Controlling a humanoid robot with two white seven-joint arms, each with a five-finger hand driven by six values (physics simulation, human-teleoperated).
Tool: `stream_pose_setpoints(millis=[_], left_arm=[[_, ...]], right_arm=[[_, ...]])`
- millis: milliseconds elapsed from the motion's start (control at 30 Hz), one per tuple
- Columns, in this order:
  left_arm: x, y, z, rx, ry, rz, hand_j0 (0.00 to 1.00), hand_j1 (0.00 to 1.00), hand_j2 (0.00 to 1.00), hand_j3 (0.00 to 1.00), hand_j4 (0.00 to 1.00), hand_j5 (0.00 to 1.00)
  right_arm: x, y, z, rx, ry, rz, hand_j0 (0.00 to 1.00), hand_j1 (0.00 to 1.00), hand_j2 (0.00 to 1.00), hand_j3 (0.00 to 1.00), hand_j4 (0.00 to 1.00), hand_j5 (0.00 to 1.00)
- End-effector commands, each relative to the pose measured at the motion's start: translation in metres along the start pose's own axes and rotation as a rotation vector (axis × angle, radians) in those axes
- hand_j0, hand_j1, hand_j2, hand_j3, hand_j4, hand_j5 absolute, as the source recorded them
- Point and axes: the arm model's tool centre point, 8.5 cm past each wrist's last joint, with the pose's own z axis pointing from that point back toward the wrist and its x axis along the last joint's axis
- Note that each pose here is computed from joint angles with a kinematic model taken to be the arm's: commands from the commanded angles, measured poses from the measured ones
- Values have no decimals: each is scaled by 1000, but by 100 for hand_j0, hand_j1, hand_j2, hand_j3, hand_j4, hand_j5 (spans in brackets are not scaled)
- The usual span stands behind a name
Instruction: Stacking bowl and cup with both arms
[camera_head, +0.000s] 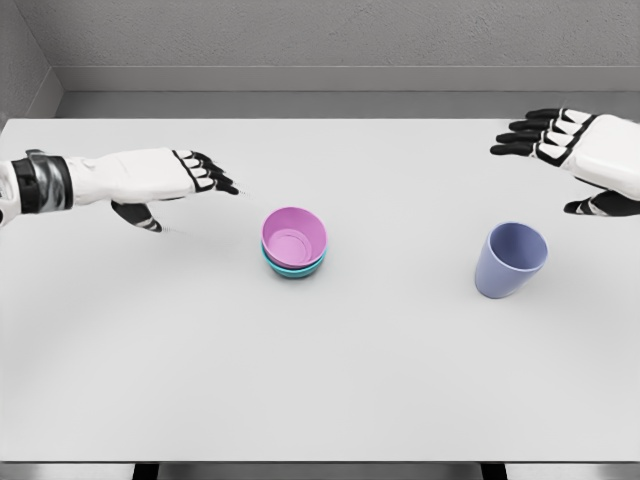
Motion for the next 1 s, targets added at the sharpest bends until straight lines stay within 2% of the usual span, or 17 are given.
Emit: stream_pose_setpoints(millis=[0, 200, 400, 467, 500, 600, 700, 800, 967], left_arm=[[-28, -7, 26, 5, 89, 58, 100, 100, 100, 100, 100, 100], [-51, -28, 48, -33, 170, 118, 100, 100, 100, 100, 100, 100], [-49, -32, 45, -34, 161, 128, 100, 100, 100, 100, 100, 100], [-47, -32, 42, -30, 154, 129, 100, 100, 100, 100, 100, 100], [-45, -31, 40, -28, 146, 125, 100, 100, 100, 100, 100, 100], [-40, -31, 39, -29, 133, 115, 100, 100, 100, 100, 100, 100], [-40, -31, 41, -32, 135, 113, 100, 100, 100, 100, 100, 100], [-40, -31, 41, -32, 135, 113, 100, 100, 100, 100, 100, 100], [-40, -32, 42, -34, 137, 113, 100, 100, 100, 100, 100, 100]], right_arm=[[0, 0, 0, 9, -4, -4, 100, 100, 100, 100, 100, 100], [5, 10, -9, 15, -31, -29, 100, 100, 100, 100, 100, 100], [2, 12, -10, 192, -20, 1, 100, 100, 100, 100, 100, 100], [2, 10, -8, 204, -24, 14, 100, 100, 100, 100, 100, 100], [0, 9, -5, 238, -16, 24, 100, 100, 100, 100, 100, 100], [-3, 3, 2, 261, 3, 42, 100, 100, 100, 100, 100, 100], [-5, -5, 7, 254, 19, 61, 100, 100, 100, 100, 100, 100], [-3, 11, 6, 278, 9, 28, 100, 100, 100, 100, 100, 100], [-1, 20, 8, 298, 5, 8, 100, 100, 100, 100, 100, 100]])
